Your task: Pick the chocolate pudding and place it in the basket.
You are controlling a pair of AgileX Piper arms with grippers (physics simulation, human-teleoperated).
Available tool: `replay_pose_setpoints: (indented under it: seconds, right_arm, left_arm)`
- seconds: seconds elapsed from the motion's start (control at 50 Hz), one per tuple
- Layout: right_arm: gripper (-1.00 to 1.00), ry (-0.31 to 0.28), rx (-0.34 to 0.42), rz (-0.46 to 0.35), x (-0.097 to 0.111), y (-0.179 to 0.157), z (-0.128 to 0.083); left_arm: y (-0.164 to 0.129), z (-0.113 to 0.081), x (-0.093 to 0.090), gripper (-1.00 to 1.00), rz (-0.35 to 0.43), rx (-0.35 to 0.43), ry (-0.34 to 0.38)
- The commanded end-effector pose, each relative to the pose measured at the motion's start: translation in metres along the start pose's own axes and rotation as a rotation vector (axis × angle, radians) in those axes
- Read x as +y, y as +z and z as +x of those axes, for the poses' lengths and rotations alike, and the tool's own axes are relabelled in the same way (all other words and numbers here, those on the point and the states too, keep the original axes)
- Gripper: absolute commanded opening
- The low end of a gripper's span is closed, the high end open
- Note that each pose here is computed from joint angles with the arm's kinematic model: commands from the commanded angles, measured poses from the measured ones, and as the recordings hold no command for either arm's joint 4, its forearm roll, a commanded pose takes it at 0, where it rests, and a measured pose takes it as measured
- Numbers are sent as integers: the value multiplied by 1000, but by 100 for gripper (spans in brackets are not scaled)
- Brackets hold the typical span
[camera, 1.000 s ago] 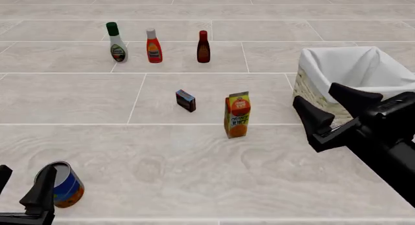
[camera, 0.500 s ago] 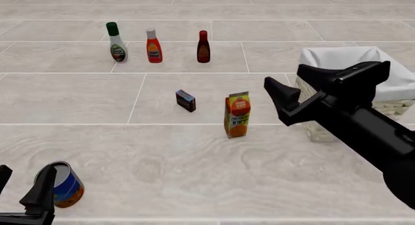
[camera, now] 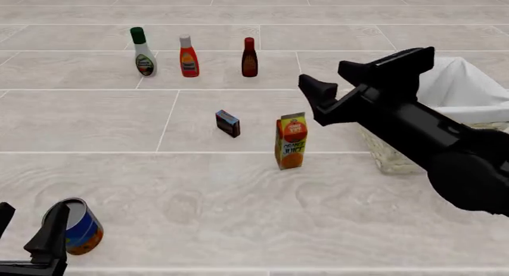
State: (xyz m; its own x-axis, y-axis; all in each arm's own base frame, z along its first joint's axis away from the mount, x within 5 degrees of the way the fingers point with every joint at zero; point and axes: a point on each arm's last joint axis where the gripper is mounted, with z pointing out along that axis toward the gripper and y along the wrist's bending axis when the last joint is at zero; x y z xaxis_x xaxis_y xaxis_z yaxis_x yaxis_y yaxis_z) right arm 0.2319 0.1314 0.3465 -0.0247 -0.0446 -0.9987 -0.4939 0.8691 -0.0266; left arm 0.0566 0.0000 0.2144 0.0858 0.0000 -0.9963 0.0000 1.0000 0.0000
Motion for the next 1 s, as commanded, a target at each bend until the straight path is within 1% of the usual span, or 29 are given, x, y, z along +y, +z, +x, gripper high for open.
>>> replay_pose_setpoints:
  seconds: [0.02, 0.14, 0.36, 0.42, 0.46, 0.54, 0.66, 0.7, 0.78, 0.8, 0.92, 1.0]
  right_arm:
    - [100, 11, 10, -1, 0, 19, -3]
    - [100, 12, 16, -3, 1, 27, -5]
    - [100, 42, 34, -2, 0, 47, -9]
    - [100, 38, 35, 1, -1, 51, -9]
    - [100, 61, 41, -5, 2, 54, -9]
    - [100, 47, 47, 0, 0, 62, -5]
    - [100, 61, 61, -2, 1, 73, -4]
    - [100, 65, 64, -1, 0, 77, -4]
    - [100, 60, 69, 2, -1, 84, -6]
    - [100, 50, 71, 4, -2, 87, -7]
    - [100, 47, 80, 6, -2, 95, -9]
    - [100, 61, 92, 13, -5, 104, -9]
  left_arm:
    - [0, 0, 0, 100, 0, 0, 0]
    - [0, 0, 0, 100, 0, 0, 0]
    - [0, 0, 0, 100, 0, 0, 0]
    - [0, 0, 0, 100, 0, 0, 0]
    - [0, 0, 0, 100, 0, 0, 0]
    - [0, 0, 0, 100, 0, 0, 0]
    - [0, 0, 0, 100, 0, 0, 0]
    - [0, 0, 0, 100, 0, 0, 0]
    - [0, 0, 0, 100, 0, 0, 0]
    - [0, 0, 0, 100, 0, 0, 0]
    - [0, 0, 0, 100, 0, 0, 0]
    - [0, 0, 0, 100, 0, 0, 0]
